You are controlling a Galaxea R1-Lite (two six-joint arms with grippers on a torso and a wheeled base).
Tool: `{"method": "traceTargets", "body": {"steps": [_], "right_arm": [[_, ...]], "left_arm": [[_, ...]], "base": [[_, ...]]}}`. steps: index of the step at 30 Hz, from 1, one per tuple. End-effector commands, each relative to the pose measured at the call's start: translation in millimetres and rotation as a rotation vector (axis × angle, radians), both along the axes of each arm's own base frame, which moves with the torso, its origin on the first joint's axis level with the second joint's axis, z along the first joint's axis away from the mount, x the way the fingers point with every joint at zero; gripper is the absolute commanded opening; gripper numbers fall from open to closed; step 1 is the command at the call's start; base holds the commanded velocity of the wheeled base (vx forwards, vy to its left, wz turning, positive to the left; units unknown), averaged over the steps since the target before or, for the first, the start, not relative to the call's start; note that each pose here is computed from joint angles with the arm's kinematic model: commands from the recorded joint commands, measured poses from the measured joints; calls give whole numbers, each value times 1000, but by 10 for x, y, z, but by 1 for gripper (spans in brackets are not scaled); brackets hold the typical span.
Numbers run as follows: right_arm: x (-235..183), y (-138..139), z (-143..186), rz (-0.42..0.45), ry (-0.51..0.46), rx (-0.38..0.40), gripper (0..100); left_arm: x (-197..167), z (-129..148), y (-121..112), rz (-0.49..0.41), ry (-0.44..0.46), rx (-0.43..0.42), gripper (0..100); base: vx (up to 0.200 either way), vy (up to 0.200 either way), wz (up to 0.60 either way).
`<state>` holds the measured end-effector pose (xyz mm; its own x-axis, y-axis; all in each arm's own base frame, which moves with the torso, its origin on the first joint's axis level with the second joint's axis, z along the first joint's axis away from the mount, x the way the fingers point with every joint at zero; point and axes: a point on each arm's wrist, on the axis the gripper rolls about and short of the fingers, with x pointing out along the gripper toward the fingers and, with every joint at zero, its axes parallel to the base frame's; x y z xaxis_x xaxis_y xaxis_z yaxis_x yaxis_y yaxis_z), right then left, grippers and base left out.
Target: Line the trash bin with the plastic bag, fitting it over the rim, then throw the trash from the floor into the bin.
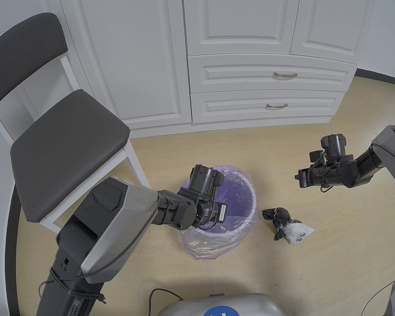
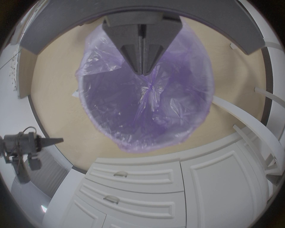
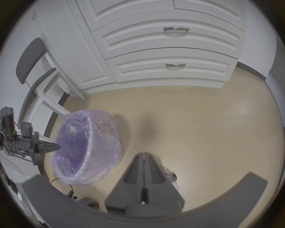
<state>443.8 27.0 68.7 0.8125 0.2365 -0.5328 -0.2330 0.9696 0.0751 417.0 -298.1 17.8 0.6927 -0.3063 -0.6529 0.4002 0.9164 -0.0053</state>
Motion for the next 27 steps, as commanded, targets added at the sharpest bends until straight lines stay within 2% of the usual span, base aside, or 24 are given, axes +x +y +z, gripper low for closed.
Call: {"method": "traceTargets", "body": {"steps": [1,4,9,17,18,21,27], "right_arm": [[61,-46,-99,-9,11,-3,0],[98,-73,-135,-11,11,-9,0],[122,-93,-183,-14,16,-12,0],[126,-93,-225,-13,25,-14,0],[123,-93,-228,-13,27,-14,0],[123,-93,-221,-12,25,-15,0],[122,-100,-231,-13,29,-16,0]], "left_arm": [[220,-547,41,25,74,48,0],[253,-635,128,-29,116,55,0],[308,-680,213,-35,119,58,0],[347,-638,205,-36,79,27,0],[356,-564,180,-41,51,9,0],[348,-426,166,-44,37,1,0],[272,103,158,-42,14,-15,0]], "base": [[0,0,0],[0,0,0],[0,0,0],[0,0,0],[0,0,0],[0,0,0],[0,0,0]]}}
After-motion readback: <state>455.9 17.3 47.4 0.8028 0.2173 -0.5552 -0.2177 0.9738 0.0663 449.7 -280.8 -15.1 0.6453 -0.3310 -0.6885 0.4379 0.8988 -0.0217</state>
